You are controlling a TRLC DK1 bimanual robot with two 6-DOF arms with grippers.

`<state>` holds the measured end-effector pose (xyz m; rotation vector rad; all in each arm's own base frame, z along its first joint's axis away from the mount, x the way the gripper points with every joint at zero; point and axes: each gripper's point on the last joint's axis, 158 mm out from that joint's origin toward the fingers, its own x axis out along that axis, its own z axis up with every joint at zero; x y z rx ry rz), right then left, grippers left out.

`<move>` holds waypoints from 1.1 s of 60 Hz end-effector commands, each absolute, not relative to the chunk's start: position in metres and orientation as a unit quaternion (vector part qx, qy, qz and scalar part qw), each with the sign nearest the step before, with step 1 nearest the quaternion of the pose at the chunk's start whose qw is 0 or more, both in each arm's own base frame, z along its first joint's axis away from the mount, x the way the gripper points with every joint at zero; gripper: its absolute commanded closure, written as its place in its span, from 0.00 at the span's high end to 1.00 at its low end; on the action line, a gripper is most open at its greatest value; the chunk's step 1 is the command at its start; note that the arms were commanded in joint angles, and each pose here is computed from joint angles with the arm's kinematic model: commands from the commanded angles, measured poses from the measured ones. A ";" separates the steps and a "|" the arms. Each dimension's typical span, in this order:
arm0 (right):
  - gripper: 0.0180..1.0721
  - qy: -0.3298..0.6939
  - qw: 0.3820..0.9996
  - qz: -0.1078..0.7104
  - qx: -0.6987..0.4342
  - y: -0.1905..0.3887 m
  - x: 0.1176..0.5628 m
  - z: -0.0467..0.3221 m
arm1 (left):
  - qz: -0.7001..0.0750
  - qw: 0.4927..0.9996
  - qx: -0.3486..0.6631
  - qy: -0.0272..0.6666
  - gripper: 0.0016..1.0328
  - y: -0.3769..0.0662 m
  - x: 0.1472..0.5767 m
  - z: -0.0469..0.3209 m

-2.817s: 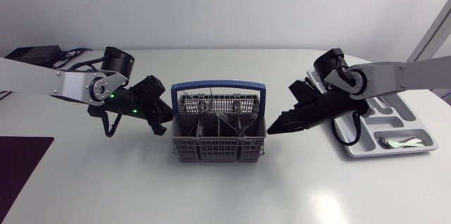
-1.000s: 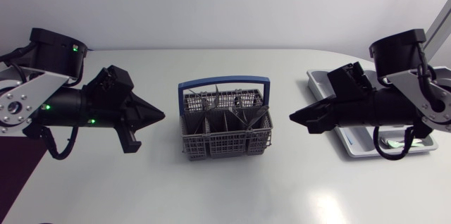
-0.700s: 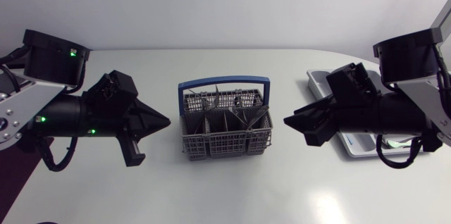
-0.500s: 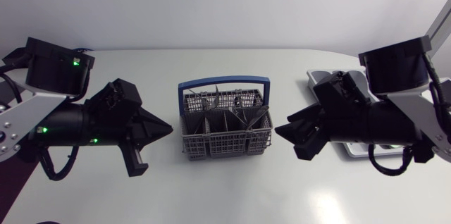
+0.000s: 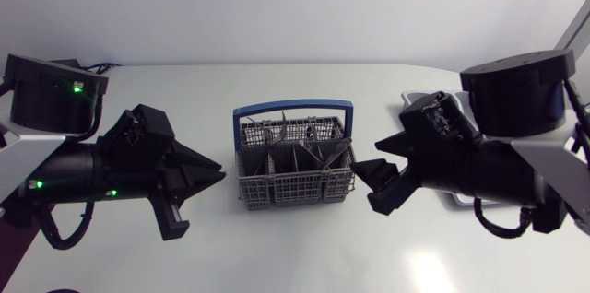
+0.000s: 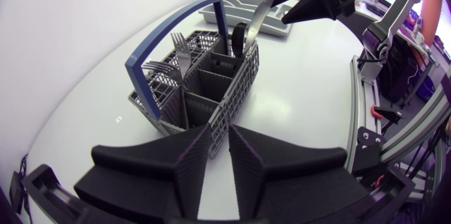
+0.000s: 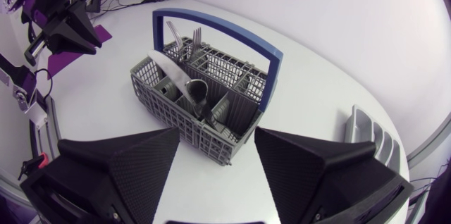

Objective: Sort the cutlery from the basket into the organizer compartments.

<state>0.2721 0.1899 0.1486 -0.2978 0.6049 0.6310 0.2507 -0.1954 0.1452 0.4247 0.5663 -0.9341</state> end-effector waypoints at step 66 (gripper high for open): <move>0.44 0.338 0.896 0.277 -0.077 0.225 0.308 0.130 | -0.435 0.838 0.168 0.284 0.55 -0.197 0.244 0.139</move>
